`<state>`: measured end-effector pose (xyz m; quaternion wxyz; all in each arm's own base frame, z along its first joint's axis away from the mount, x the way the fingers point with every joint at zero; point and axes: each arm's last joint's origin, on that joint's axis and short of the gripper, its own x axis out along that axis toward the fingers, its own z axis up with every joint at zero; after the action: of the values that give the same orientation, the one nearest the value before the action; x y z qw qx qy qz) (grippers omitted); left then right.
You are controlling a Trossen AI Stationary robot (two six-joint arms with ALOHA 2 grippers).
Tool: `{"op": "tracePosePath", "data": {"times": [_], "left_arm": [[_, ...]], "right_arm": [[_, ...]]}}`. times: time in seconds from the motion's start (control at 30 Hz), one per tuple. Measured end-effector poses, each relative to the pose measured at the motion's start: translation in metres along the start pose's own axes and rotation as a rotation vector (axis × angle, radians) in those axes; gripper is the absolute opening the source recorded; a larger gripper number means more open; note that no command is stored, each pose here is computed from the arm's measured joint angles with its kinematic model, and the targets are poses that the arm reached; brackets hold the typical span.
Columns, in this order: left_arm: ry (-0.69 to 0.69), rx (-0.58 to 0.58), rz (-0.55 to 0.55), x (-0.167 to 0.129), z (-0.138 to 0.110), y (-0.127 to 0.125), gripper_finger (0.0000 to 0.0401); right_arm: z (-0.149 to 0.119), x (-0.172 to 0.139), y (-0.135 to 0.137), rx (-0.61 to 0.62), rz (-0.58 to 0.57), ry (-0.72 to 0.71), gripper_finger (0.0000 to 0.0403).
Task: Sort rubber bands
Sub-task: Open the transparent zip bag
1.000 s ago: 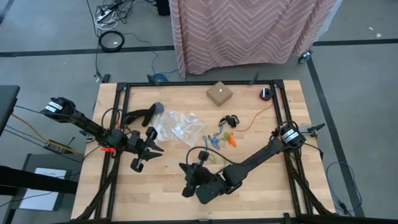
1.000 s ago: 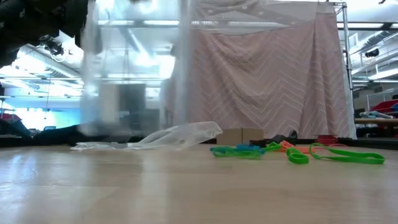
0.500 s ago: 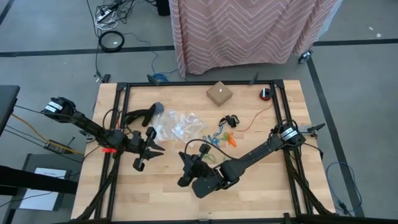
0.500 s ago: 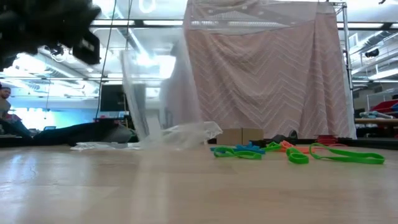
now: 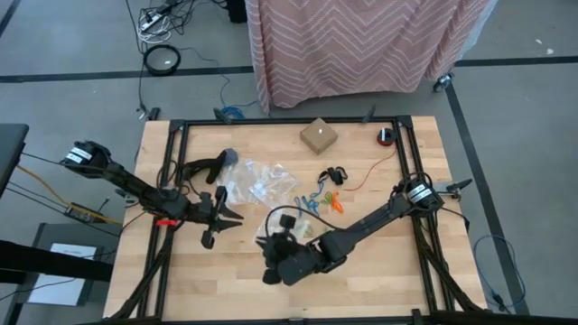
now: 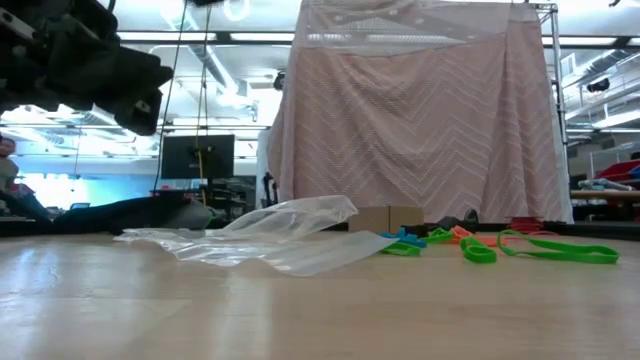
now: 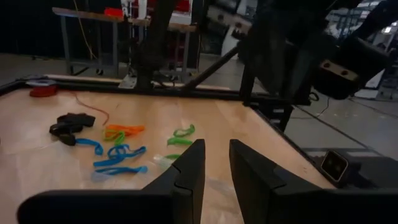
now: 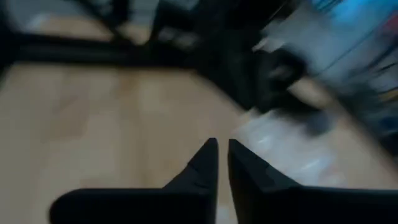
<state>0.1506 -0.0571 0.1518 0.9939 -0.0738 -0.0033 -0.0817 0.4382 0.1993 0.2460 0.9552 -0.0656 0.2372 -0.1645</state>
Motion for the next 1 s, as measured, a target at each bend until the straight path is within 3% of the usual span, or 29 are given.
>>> {"op": "tracePosePath", "data": {"times": [0.23,0.37,0.77,1.0], "left_arm": [[-0.008,-0.003,-0.001,0.0,0.001,0.0,0.0083],[-0.009,-0.019,0.0,0.0,0.001,0.0,0.0083],[-0.01,-0.032,0.058,0.0,0.0,0.002,0.0083],[0.169,-0.252,0.23,-0.003,-0.022,0.009,0.0083]], "right_arm": [[-0.018,0.018,-0.018,0.08,0.132,0.199,0.0142],[-0.035,0.03,-0.026,0.118,0.107,0.255,0.0178],[-0.063,0.047,-0.031,0.199,0.121,0.186,0.0172],[-0.069,0.046,-0.031,0.18,0.105,0.205,0.0171]]}}
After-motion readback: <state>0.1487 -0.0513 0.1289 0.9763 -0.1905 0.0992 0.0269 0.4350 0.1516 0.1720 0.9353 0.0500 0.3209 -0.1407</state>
